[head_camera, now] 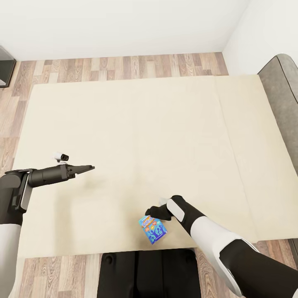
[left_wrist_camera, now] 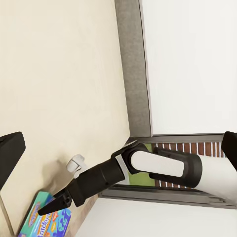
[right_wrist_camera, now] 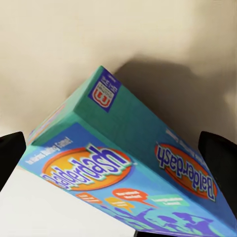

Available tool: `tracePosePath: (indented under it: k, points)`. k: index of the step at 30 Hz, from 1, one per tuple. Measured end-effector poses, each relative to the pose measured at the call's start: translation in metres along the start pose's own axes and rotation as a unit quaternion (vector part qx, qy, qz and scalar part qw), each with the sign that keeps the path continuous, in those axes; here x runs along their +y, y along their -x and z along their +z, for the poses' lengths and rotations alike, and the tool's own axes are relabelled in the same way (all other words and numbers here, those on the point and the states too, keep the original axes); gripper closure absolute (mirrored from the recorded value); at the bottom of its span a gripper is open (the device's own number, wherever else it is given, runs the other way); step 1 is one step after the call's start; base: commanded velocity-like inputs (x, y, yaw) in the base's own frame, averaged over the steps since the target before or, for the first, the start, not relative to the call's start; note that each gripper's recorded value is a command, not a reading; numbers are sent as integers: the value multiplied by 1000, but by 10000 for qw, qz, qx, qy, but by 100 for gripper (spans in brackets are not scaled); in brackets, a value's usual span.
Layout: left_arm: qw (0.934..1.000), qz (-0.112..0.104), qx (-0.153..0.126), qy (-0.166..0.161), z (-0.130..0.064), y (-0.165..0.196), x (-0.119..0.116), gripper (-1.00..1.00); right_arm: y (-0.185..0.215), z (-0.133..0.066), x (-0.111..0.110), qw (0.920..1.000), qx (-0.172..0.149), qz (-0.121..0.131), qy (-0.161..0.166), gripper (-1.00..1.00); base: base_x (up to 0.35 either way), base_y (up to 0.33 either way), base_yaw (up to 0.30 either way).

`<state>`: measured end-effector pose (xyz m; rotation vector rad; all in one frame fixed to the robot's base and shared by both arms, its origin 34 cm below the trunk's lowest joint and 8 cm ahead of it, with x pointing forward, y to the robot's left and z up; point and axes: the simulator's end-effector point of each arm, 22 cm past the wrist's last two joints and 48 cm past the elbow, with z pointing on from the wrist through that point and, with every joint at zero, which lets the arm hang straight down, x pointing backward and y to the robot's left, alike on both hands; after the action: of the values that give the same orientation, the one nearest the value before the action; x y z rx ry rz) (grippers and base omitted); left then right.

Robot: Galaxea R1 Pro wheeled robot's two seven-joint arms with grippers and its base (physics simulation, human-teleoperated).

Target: Put all the toys in the child's room - the three board games (two on the bed and one on the table), the two jigsaw puzzles on the table, and the tennis ball on the table - inside the toy box on the table in the child's room.

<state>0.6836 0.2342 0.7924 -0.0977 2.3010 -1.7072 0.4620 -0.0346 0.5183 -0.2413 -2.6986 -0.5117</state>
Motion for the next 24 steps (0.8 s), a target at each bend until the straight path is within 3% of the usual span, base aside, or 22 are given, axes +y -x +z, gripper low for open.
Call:
tracePosePath:
  k: [12,14,20,22,24]
  points:
    - [10000,1,0,0,0,0,0,-100,0,0,0,10000,5,55,-10,-100,0,0,0]
    - [10000,1,0,0,0,0,0,-100,-2,0,-3,9999,29,-121,-51,-100,0,0,0]
    - [10000,4,0,0,0,0,0,-100,-9,0,11,9989,154,-361,260,-100,0,0,0]
    - [10000,-2,2,2,0,0,0,-100,-3,0,24,9983,40,-162,560,-100,0,0,0]
    - [10000,-3,2,1,0,0,0,-100,-3,-1,27,9979,34,-159,627,-100,0,0,0]
